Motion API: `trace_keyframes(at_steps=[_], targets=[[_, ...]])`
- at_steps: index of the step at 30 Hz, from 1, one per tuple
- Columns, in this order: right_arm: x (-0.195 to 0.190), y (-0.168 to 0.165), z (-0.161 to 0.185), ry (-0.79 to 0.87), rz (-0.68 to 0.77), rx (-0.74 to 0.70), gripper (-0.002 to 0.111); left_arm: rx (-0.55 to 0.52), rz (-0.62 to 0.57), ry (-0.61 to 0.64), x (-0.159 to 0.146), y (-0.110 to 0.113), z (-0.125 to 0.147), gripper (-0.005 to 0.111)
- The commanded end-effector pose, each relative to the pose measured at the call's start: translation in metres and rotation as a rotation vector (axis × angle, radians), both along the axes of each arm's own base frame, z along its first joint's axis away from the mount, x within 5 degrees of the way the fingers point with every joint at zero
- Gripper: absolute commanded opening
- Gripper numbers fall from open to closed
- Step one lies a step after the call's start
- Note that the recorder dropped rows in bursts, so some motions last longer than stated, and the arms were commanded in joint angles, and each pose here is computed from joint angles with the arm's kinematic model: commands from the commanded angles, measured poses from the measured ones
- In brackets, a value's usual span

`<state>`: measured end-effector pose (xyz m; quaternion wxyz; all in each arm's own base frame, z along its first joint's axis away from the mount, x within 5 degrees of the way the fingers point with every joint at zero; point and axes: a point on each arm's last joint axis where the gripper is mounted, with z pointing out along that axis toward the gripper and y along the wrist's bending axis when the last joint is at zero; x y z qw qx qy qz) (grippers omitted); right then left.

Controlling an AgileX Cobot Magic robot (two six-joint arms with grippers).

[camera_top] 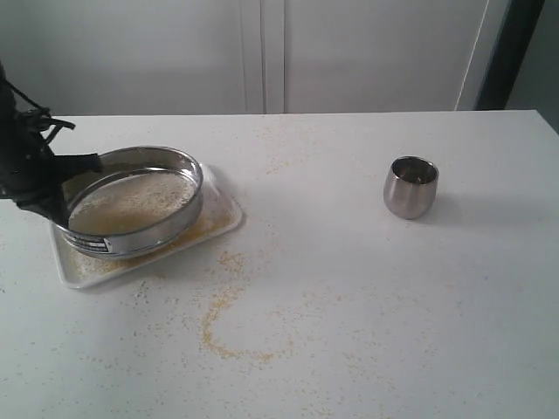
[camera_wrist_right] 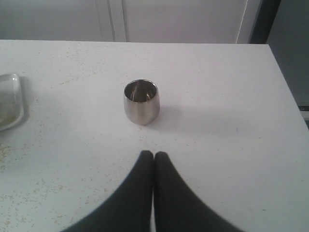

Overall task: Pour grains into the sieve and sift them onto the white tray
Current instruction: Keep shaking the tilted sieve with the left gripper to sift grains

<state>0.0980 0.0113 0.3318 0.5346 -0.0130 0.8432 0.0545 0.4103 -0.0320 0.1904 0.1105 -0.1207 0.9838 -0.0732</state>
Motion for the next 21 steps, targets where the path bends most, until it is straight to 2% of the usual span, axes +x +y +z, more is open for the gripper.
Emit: trace_keyframes(at_steps=[1,2,3,6,8,10,11,12,14,15,17,19,20,21], targets=[[0.000,-0.001,0.000,-0.008,-0.009,0.007,0.000,-0.190,-0.166,-0.125,0.001,-0.028,0.012,0.000],[0.000,-0.001,0.000,-0.008,-0.009,0.007,0.000,-0.168,-0.197,-0.154,0.003,-0.030,0.012,0.000],[0.000,-0.001,0.000,-0.008,-0.009,0.007,0.000,-0.144,-0.179,-0.158,0.004,-0.027,0.012,0.000],[0.000,-0.001,0.000,-0.008,-0.009,0.007,0.000,-0.084,0.020,-0.095,0.004,0.004,0.008,0.000],[0.000,-0.001,0.000,-0.008,-0.009,0.007,0.000,-0.132,0.107,-0.060,0.002,0.015,0.009,0.000],[0.000,-0.001,0.000,-0.008,-0.009,0.007,0.000,-0.199,0.030,-0.085,0.002,0.004,0.014,0.000],[0.000,-0.001,0.000,-0.008,-0.009,0.007,0.000,-0.204,-0.052,-0.118,0.002,-0.006,0.017,0.000],[0.000,-0.001,0.000,-0.008,-0.009,0.007,0.000,-0.186,-0.119,-0.147,0.002,-0.013,0.019,0.000],[0.000,-0.001,0.000,-0.008,-0.009,0.007,0.000,-0.106,-0.171,-0.169,0.003,-0.014,0.019,0.000],[0.000,-0.001,0.000,-0.008,-0.009,0.007,0.000,-0.055,-0.164,-0.160,0.003,-0.008,0.018,0.000],[0.000,-0.001,0.000,-0.008,-0.009,0.007,0.000,-0.017,-0.059,-0.110,0.001,0.007,0.016,0.000],[0.000,-0.001,0.000,-0.008,-0.009,0.007,0.000,-0.055,0.035,-0.084,0.000,0.013,0.016,0.000],[0.000,-0.001,0.000,-0.008,-0.009,0.007,0.000,-0.081,0.031,-0.088,0.000,0.010,0.017,0.000],[0.000,-0.001,0.000,-0.008,-0.009,0.007,0.000,-0.124,-0.023,-0.098,-0.001,-0.003,0.018,0.000]])
